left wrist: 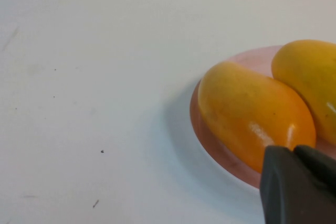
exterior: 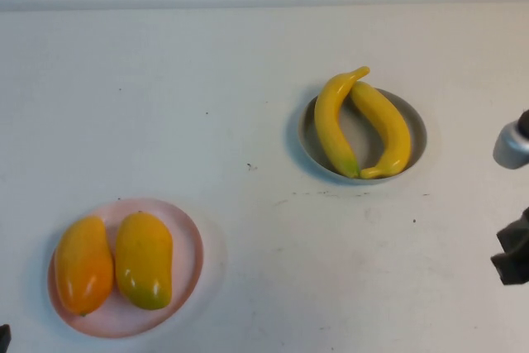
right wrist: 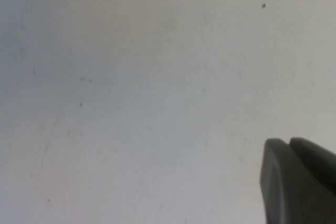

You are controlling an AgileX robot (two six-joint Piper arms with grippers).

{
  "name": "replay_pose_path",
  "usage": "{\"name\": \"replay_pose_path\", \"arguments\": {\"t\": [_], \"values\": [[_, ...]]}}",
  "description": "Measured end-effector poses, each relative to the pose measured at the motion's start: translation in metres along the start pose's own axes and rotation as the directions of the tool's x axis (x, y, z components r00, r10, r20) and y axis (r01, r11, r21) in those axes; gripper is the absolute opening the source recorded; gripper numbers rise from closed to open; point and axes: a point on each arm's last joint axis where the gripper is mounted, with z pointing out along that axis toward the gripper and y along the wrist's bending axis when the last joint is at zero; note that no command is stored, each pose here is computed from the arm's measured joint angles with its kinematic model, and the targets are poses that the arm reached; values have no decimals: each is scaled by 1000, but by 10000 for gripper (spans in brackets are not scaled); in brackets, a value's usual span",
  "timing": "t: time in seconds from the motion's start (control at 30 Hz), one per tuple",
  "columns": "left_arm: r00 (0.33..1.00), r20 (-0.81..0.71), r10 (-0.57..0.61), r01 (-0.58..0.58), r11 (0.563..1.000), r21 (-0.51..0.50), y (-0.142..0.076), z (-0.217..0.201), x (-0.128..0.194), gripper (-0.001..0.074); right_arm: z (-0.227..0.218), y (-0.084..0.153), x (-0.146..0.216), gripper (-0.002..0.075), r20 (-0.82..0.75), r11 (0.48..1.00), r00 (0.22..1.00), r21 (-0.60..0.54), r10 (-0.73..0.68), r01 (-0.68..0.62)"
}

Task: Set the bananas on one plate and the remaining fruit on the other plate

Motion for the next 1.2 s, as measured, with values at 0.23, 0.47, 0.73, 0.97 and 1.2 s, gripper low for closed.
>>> {"name": "replay_pose_path", "arguments": {"t": [0.23, 0.47, 0.73, 0.97, 1.2], "values": [[1000, 0, 0, 0, 1000, 0, 0, 0, 0, -4, 24, -19, 14, -15, 240, 995, 967, 21, 90, -98], [1000, 0, 0, 0, 1000, 0, 0, 0, 0, -4, 42, -57, 86, -15, 530, 937, 818, 113, 224, -330], [1000, 0, 0, 0, 1000, 0, 0, 0, 0, -4, 51, -58, 154, -15, 731, 864, 650, 174, 209, -473], [1000, 0, 0, 0, 1000, 0, 0, 0, 0, -4, 50, -49, 173, -15, 812, 863, 564, 170, 150, -475], [1000, 0, 0, 0, 1000, 0, 0, 0, 0, -4, 50, -44, 185, -15, 824, 862, 550, 173, 139, -477]]}}
